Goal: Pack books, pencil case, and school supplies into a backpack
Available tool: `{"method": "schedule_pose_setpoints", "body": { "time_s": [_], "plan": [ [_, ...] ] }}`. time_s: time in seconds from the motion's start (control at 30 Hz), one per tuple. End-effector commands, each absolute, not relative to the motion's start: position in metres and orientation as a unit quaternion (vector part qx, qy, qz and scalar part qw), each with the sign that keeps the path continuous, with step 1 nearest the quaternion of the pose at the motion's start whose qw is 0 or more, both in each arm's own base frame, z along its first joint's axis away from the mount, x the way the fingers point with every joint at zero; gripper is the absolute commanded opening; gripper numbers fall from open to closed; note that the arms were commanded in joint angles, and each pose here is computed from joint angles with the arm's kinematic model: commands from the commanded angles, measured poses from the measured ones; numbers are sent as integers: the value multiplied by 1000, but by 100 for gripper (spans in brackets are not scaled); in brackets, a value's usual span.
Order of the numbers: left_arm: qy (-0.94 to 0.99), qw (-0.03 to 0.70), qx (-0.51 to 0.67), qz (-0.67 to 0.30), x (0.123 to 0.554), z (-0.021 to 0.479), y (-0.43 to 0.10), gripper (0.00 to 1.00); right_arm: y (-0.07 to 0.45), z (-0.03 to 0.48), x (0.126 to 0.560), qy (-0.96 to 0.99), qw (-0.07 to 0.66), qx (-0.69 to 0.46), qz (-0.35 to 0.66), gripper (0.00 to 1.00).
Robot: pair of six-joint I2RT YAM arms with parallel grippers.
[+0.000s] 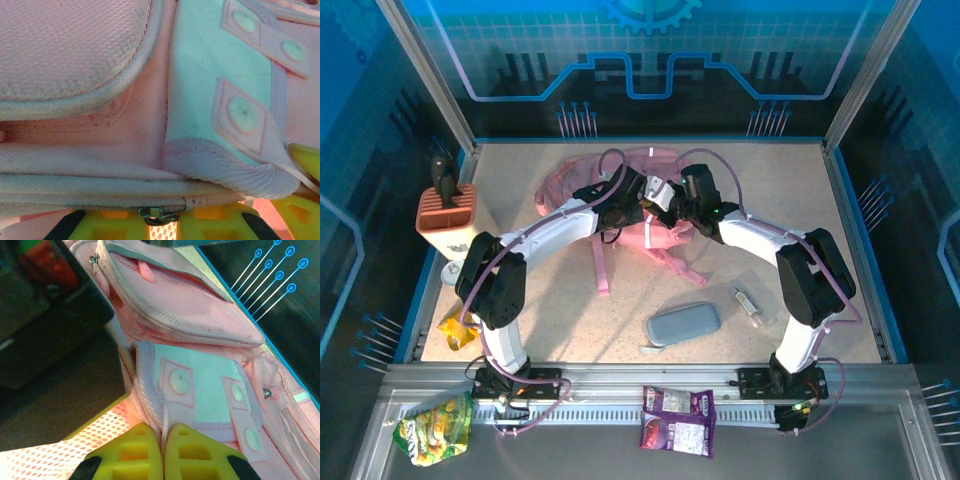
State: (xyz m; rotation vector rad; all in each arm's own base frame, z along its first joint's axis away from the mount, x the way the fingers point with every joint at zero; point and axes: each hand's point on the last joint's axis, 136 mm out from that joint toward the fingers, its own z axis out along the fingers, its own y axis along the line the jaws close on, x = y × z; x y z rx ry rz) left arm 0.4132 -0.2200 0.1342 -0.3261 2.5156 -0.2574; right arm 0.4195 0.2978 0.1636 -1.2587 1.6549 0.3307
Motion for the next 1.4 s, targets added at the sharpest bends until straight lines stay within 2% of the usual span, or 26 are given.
{"method": "schedule_pose_setpoints", "body": {
  "time_s": [0.0,0.17,0.33,0.4,0.47,0.57,0.73,0.9,1.37],
  "plan": [
    [932,325,-134,-88,425,160,-199,9,312,225,405,612,561,-527,180,0],
    [941,281,-134,-134,404,155,-187,6,302,223,408,619,560,-524,172,0],
    [955,237,-121,-129,388,143,-164,4,297,224,410,620,562,-521,169,0],
    [960,220,-120,-126,387,137,-157,6,296,225,410,620,562,-520,169,0],
    [961,222,-105,-129,390,137,-160,12,297,225,409,618,562,-521,175,0],
    [956,245,-90,-132,400,142,-164,31,299,227,409,619,560,-520,183,0],
    [938,321,-59,-114,416,160,-166,47,303,228,407,618,556,-520,195,0],
    [932,354,-21,-74,418,165,-174,47,304,229,408,618,556,-520,197,0],
    [925,369,-89,-27,428,158,-170,25,309,227,407,618,548,-522,214,0]
  ]
}}
